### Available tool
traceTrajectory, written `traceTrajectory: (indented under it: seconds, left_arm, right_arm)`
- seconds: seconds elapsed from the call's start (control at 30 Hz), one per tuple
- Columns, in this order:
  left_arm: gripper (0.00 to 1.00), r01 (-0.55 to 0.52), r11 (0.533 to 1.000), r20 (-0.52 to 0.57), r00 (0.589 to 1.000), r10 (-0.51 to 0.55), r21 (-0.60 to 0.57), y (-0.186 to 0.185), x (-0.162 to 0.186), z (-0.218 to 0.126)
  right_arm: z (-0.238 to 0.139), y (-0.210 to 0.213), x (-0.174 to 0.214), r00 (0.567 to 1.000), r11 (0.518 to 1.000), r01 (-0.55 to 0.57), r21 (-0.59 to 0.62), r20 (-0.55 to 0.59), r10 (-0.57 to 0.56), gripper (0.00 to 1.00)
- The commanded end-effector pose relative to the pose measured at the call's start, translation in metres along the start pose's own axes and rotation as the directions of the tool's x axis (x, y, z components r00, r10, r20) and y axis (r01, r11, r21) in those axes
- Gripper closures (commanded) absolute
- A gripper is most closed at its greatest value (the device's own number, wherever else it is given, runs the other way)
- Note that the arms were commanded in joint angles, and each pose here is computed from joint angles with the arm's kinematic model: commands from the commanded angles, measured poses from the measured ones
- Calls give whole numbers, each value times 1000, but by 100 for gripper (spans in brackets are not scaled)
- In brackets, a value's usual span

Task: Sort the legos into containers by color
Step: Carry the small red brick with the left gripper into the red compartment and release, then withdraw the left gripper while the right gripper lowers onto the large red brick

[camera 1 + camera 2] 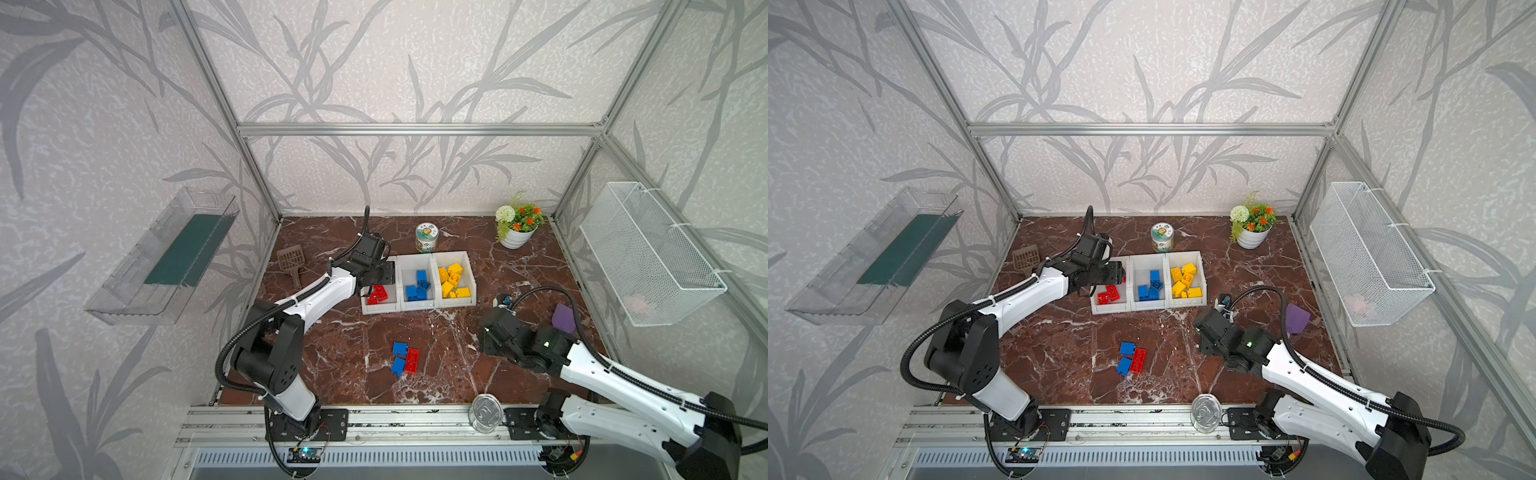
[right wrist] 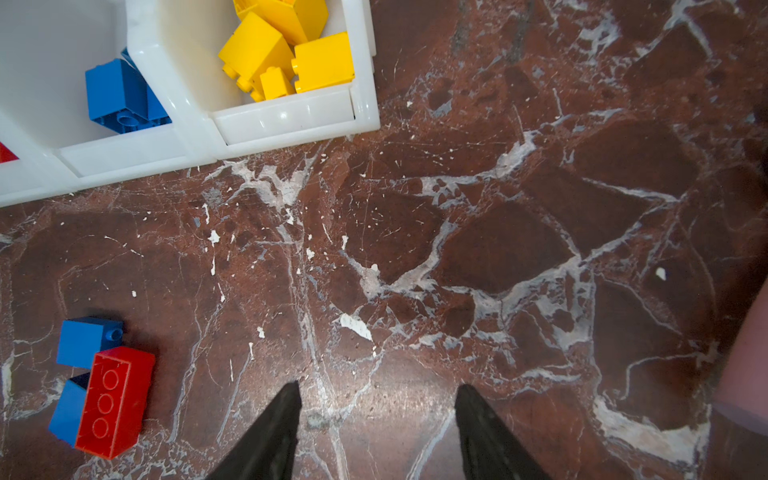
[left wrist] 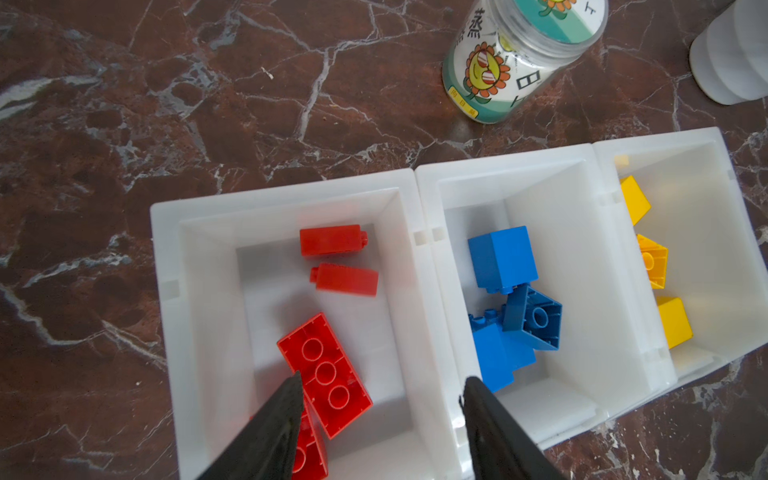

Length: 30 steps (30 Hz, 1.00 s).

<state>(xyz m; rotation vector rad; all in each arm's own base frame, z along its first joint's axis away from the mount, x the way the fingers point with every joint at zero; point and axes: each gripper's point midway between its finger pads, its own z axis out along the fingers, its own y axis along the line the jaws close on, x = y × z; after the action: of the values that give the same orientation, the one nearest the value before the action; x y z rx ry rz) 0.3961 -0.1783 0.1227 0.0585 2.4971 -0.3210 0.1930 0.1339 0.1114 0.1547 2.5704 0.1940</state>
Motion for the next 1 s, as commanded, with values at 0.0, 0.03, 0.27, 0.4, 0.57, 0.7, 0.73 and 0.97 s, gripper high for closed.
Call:
traceTrajectory:
  seconds: [0.0, 0.03, 0.27, 0.4, 0.57, 0.7, 0.73, 0.97]
  left_arm:
    - [36, 11, 1000, 14, 1000, -11, 3, 3, 0, -9]
    - [36, 12, 1000, 15, 1000, -13, 2, 4, 2, -11]
    - [35, 27, 1000, 29, 999, -27, 3, 11, 13, -27]
    - [35, 53, 998, 59, 997, -52, -26, 22, 21, -37]
    - [34, 86, 994, 106, 991, -78, -66, 39, 31, -54]
    - [33, 111, 990, 131, 986, -99, -90, 52, 41, -66]
    - [33, 119, 988, 134, 985, -105, -96, 55, 44, -68]
    - [32, 162, 980, 151, 978, -144, -113, 68, 60, -77]
  right_arm:
    - [-5, -4, -4, 1000, 1000, -5, 19, 14, 5, 39]
    - [-5, -4, -4, 1000, 1000, -4, 18, 13, 4, 39]
    - [0, 1, 6, 999, 1000, 27, -2, -35, -27, 40]
    - [2, 14, 8, 996, 997, 69, -31, -54, -71, 40]
    - [6, 41, 19, 983, 985, 154, -71, -87, -160, 40]
    - [11, 76, 35, 959, 963, 243, -120, -123, -257, 39]
    - [13, 85, 40, 951, 956, 263, -130, -135, -280, 39]
    - [29, 143, 64, 889, 906, 387, -169, -193, -416, 39]
